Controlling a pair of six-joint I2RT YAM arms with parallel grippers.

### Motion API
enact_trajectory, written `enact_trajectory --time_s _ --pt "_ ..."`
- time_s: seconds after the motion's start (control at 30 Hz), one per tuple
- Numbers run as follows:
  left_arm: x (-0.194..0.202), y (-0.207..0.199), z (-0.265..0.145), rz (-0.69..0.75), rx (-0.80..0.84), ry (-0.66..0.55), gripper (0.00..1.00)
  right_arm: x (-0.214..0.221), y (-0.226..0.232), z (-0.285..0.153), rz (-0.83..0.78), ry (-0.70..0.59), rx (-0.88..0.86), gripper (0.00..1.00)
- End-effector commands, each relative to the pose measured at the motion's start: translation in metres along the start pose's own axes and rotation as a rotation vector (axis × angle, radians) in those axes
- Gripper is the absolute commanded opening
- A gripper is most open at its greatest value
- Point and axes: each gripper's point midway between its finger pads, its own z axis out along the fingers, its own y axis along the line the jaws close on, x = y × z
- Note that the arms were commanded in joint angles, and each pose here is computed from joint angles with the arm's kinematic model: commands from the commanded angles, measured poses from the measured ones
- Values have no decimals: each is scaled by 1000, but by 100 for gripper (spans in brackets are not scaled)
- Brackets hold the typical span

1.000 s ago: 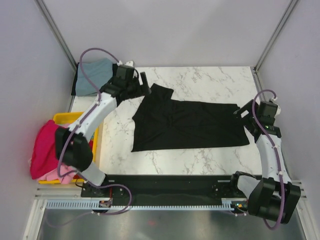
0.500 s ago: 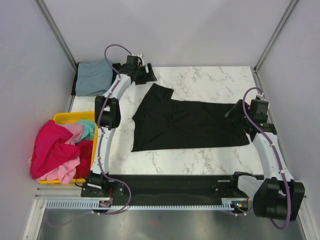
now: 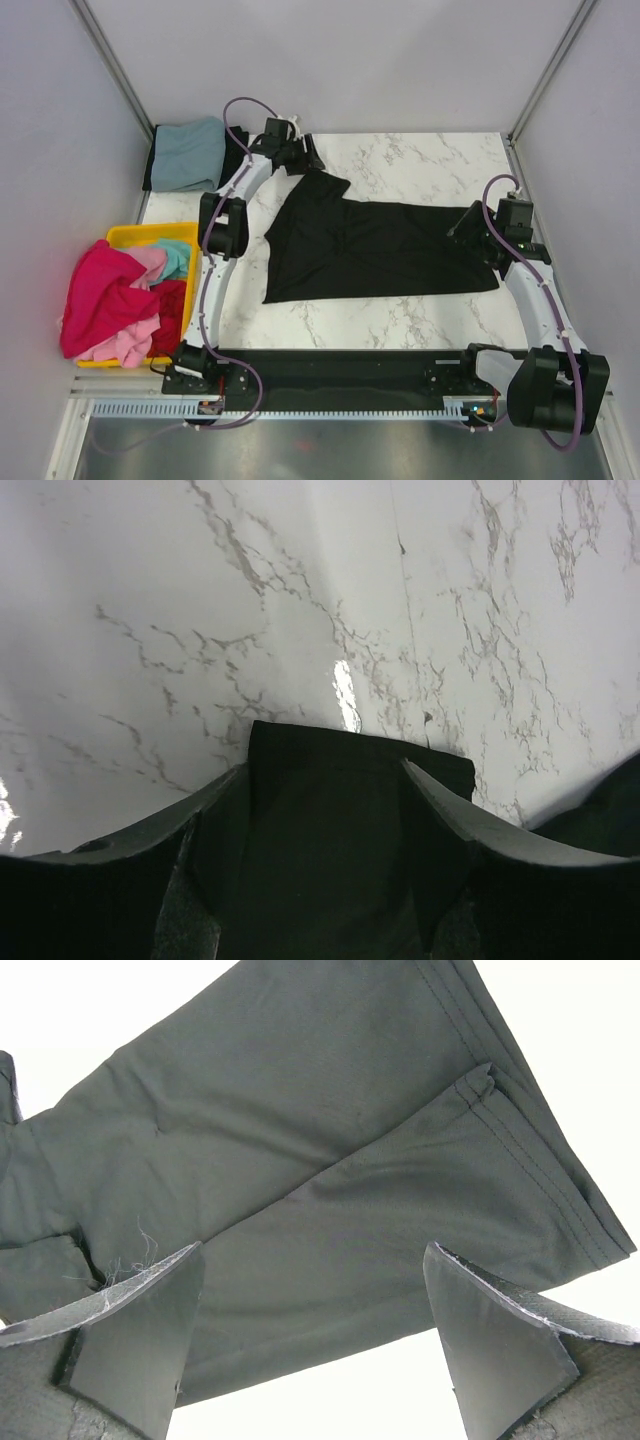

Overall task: Fold and stack the t-shirts
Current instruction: Fold the tshirt

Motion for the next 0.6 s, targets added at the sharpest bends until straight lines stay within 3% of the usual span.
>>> enact_trajectory --time_s 0.0,0.17,0.2,0.27,0.3,0.33,0.53,0.57 --pt "26 6 11 -64 -41 47 67 -15 9 -5 -24 -35 -22 98" --pt "23 9 11 -68 -55 33 46 -16 5 -2 -18 -52 -5 98" --pt "23 10 11 -66 -59 31 36 -15 5 0 -12 -50 -2 98" --pt "21 10 11 -60 -61 25 28 -19 10 4 -6 -58 -22 98" --pt "21 9 11 -59 -61 24 10 -20 11 11 6 -50 -20 98" --pt "19 9 11 -58 -61 21 4 -21 14 14 8 -46 -22 98" --pt "5 -9 -2 -46 -18 -2 2 -49 34 54 -19 -51 7 98" --pt "5 -10 -6 -48 -21 -3 2 -72 42 58 -34 -90 13 98"
